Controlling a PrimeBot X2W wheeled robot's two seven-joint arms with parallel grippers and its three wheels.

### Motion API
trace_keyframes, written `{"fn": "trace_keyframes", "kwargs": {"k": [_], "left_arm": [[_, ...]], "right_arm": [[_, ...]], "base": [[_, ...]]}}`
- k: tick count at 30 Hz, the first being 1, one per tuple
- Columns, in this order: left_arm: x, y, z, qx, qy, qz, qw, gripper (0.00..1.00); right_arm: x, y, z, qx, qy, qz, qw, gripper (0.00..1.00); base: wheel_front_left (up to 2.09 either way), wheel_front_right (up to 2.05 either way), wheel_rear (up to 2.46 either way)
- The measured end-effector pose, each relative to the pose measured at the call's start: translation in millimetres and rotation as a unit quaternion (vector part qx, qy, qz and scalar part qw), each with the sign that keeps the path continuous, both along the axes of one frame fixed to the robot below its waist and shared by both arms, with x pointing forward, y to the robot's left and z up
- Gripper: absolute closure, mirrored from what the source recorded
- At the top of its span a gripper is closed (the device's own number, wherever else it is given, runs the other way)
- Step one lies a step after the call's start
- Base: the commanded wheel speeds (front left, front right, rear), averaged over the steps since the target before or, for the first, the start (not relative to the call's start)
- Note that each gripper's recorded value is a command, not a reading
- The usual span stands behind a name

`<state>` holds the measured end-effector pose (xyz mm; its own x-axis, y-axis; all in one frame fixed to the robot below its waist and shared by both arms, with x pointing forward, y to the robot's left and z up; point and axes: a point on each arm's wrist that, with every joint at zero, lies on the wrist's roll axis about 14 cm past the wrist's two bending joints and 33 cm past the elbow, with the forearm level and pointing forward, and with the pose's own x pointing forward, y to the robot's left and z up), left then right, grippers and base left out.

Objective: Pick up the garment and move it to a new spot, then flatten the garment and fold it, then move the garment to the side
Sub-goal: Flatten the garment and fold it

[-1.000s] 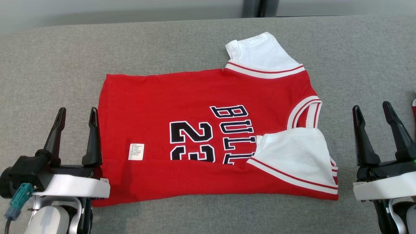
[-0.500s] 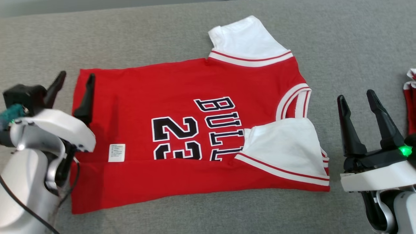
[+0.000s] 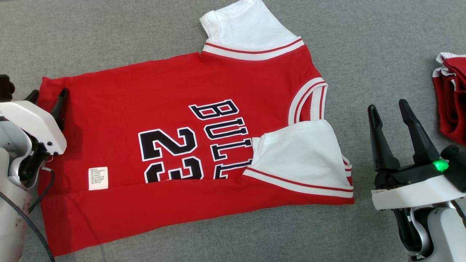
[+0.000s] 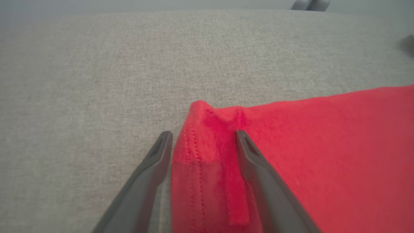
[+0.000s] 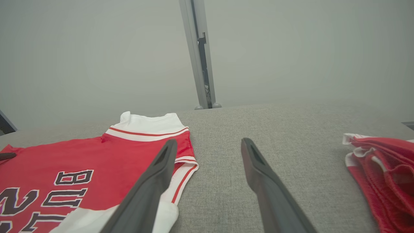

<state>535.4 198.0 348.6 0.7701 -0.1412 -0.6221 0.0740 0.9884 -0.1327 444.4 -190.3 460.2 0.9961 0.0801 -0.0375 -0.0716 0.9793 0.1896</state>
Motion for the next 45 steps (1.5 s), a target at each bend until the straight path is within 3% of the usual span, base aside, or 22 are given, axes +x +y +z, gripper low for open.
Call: {"fn": "trace_keyframes", "kwargs": {"k": [4,5,6,7,14,20,31,45], "left_arm": [[1.4,2.3,-2.7,-0.014,0.009,0.007,1.000,0.00],[0.3,2.4,-4.3,-0.015,0.014,0.008,1.000,0.13],[0.8,2.5,-4.0,-0.016,0.014,0.007,1.000,0.63],[0.8,2.5,-4.0,-0.016,0.014,0.007,1.000,1.00],[5.1,-2.8,-3.3,-0.022,0.008,0.000,1.000,1.00],[12.3,-11.9,1.6,-0.030,-0.014,-0.006,0.999,1.00],[16.8,-30.0,7.0,-0.043,-0.037,-0.018,0.998,1.00],[17.3,-21.8,-0.2,-0.035,-0.046,-0.015,0.998,1.00]], "right_arm": [[0.6,-1.7,-2.0,0.002,0.002,0.000,1.000,0.00],[1.9,-2.9,-1.0,0.002,0.001,0.000,1.000,0.00],[4.3,-4.8,1.7,0.000,-0.003,0.000,1.000,0.00],[4.3,-4.8,1.7,0.000,-0.003,0.000,1.000,0.00],[50.5,-26.1,32.2,-0.035,-0.051,0.007,0.998,0.00],[114.1,-13.7,39.4,-0.063,-0.053,0.058,0.995,0.00],[187.4,77.4,-31.4,-0.100,0.085,0.200,0.971,0.00],[217.7,127.9,-100.1,-0.116,0.200,0.265,0.936,0.00]], "base": [[0.00,0.00,0.00],[0.00,0.00,0.00],[0.00,0.00,0.00],[0.00,0.00,0.00],[0.00,0.00,0.00],[0.00,0.00,0.00],[0.00,0.00,0.00],[0.00,0.00,0.00]]}}
